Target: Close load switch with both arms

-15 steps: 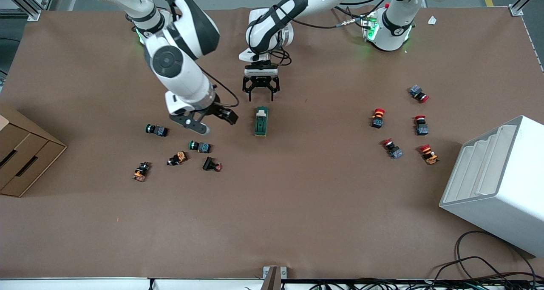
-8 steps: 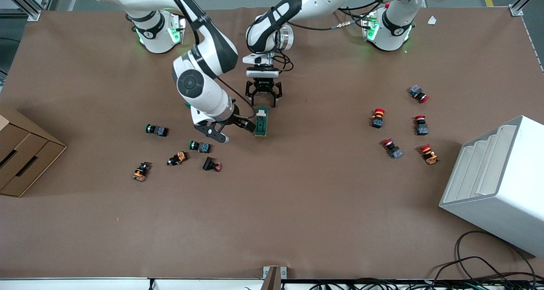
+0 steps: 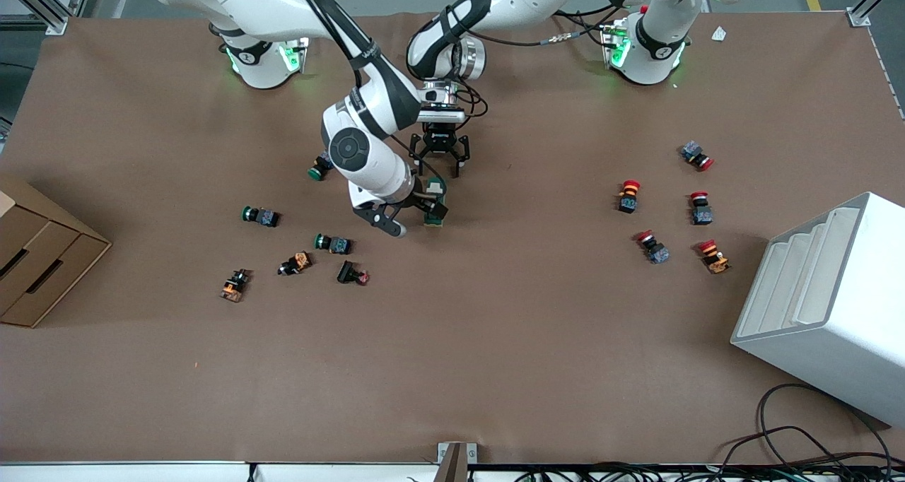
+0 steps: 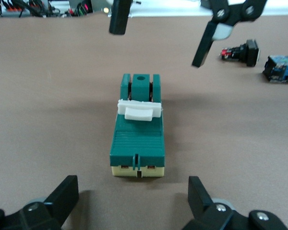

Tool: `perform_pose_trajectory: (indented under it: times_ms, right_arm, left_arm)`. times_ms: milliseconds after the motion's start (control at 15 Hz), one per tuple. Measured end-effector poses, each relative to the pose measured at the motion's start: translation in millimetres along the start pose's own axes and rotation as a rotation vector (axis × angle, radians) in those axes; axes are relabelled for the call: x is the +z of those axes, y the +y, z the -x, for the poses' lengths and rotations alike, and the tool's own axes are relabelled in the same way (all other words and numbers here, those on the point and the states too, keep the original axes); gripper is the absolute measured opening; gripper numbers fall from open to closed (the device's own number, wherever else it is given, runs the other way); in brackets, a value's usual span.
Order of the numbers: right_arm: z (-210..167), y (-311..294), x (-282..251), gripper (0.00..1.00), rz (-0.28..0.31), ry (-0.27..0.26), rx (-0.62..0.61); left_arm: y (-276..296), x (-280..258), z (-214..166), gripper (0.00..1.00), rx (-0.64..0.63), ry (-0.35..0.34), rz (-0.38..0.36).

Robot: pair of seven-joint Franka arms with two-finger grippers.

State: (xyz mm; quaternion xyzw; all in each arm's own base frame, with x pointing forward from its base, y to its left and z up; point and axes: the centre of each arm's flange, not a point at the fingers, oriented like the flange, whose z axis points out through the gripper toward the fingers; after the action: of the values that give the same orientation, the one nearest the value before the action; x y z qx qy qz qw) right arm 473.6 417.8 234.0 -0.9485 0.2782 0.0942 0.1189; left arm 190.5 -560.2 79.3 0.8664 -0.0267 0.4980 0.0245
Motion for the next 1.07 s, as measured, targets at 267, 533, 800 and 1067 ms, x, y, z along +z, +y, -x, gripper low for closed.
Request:
perform_pose_trajectory:
  times_ms: [267,533,800,1067]
  right_arm:
    - [18.3,-3.1,13.4,1.00,0.006,-0.018,-0.007]
    - [29.6,-0.2,43.3,1.00,0.017,-0.028,-0.002]
    - [29.4,1.5,53.7,1.00,0.019,-0.031,0.024]
    - [29.7,-1.6,51.4,1.00,0.012,-0.030,0.054]
  left_arm:
    - [-1.6,-0.6,4.4,1.00,0.006,0.023,0.010]
    - [-1.7,-0.5,5.0,1.00,0.007,0.025,0.010]
    - [-1.9,-0.4,6.7,1.00,0.010,0.034,0.010]
    - [-1.8,-0.4,7.5,1.00,0.010,0.039,0.010]
